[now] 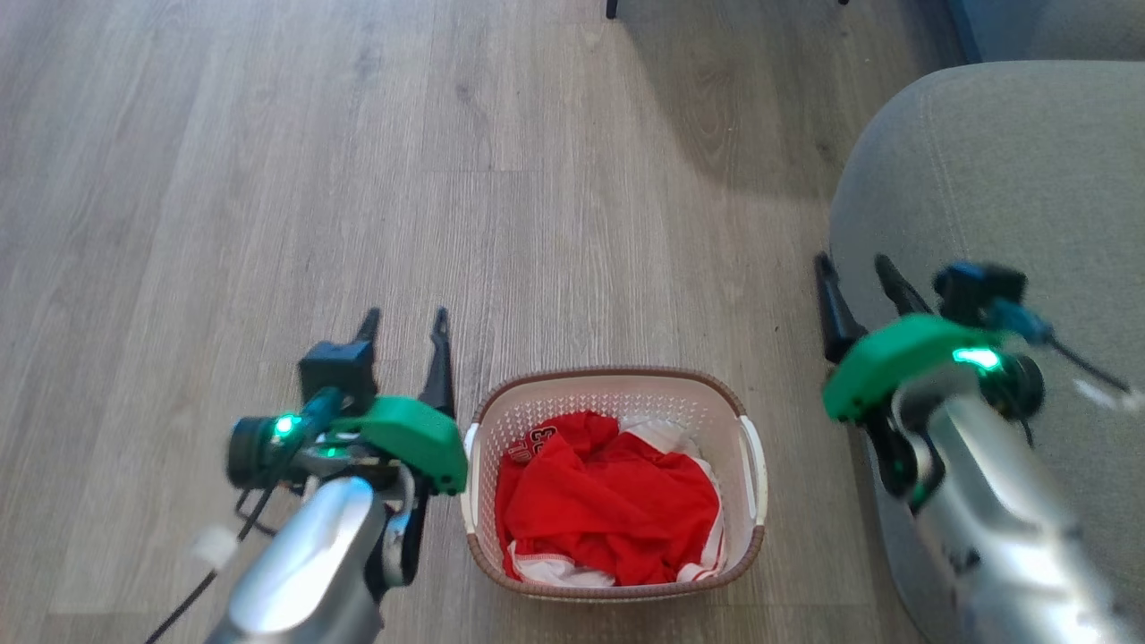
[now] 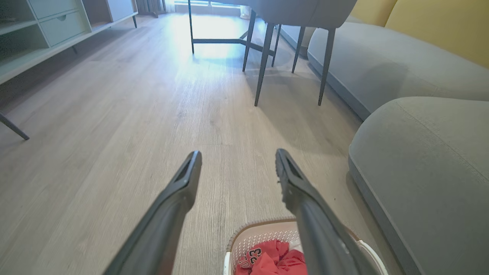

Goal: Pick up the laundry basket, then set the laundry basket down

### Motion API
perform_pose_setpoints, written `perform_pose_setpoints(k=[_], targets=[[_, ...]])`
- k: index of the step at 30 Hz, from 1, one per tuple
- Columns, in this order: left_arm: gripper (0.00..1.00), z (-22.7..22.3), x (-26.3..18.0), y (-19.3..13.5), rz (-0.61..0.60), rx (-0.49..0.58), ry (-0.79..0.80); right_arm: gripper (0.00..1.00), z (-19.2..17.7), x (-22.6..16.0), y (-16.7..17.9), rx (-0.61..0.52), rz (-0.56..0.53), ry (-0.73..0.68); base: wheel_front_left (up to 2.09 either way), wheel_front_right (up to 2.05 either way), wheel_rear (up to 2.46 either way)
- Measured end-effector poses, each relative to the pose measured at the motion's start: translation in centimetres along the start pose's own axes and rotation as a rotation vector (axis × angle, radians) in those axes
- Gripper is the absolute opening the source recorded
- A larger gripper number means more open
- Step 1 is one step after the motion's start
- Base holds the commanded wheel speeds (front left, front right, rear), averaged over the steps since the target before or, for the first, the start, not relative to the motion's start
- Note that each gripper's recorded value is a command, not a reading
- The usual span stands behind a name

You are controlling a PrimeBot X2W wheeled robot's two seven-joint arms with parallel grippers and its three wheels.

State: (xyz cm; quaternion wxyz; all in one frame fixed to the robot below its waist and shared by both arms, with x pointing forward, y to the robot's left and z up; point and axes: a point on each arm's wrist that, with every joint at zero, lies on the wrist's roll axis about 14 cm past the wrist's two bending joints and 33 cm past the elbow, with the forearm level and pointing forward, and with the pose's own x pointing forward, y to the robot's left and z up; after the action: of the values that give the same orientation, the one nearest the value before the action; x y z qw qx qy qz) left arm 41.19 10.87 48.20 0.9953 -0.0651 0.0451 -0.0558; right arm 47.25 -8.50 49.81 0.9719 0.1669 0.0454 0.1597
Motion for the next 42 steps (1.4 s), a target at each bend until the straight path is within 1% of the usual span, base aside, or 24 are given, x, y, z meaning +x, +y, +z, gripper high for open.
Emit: perform_pose_setpoints(k=[3, 7, 12, 14, 19, 22, 27, 29, 32, 35, 42], targets=[[1.0, 2.5, -0.6, 0.8, 0.023, 0.006, -0.102, 1.0, 0.2, -1.9, -0.5, -0.016, -0.025, -0.055, 0.0, 0.0, 0.0], [1.0, 5.6, -1.4, 1.3, 0.052, -0.018, -0.221, 1.0, 1.0, -3.2, 1.2, -0.056, 0.006, -0.121, 0.0, 0.0, 0.0], [1.0, 7.3, -3.0, 2.0, 0.071, -0.022, -0.294, 1.0, 3.7, -4.2, 2.3, -0.093, 0.027, -0.222, 0.0, 0.0, 0.0], [1.0, 7.2, -3.7, 2.4, 0.073, -0.017, -0.297, 1.0, 4.7, -4.9, 2.4, -0.112, 0.025, -0.261, 0.0, 0.0, 0.0], [1.0, 6.9, -4.6, 2.0, 0.048, -0.007, -0.295, 1.0, 5.6, -6.3, 2.8, -0.135, 0.026, -0.3, 0.0, 0.0, 0.0], [1.0, 6.1, -5.2, 1.9, 0.043, -0.015, -0.273, 1.0, 5.0, -7.4, 2.7, -0.129, 0.016, -0.287, 0.0, 0.0, 0.0], [1.0, 4.9, -5.7, 1.8, 0.034, -0.019, -0.239, 1.0, 2.1, -9.1, 1.9, -0.113, -0.015, -0.205, 0.0, 0.0, 0.0], [1.0, 4.8, -5.8, 1.6, 0.025, -0.02, -0.237, 1.0, 1.6, -9.4, 1.7, -0.107, -0.024, -0.191, 0.0, 0.0, 0.0], [1.0, 4.4, -6.1, 1.2, 0.014, -0.025, -0.226, 1.0, 2.1, -9.6, 1.3, -0.087, -0.043, -0.211, 0.0, 0.0, 0.0], [1.0, 4.2, -6.1, 0.5, -0.02, -0.057, -0.219, 1.0, 2.5, -9.7, 0.9, -0.078, -0.054, -0.223, 0.0, 0.0, 0.0], [1.0, 4.6, -6.2, 0.8, -0.013, -0.057, -0.232, 1.0, 2.8, -9.8, 1.0, -0.079, -0.054, -0.23, 0.0, 0.0, 0.0]])
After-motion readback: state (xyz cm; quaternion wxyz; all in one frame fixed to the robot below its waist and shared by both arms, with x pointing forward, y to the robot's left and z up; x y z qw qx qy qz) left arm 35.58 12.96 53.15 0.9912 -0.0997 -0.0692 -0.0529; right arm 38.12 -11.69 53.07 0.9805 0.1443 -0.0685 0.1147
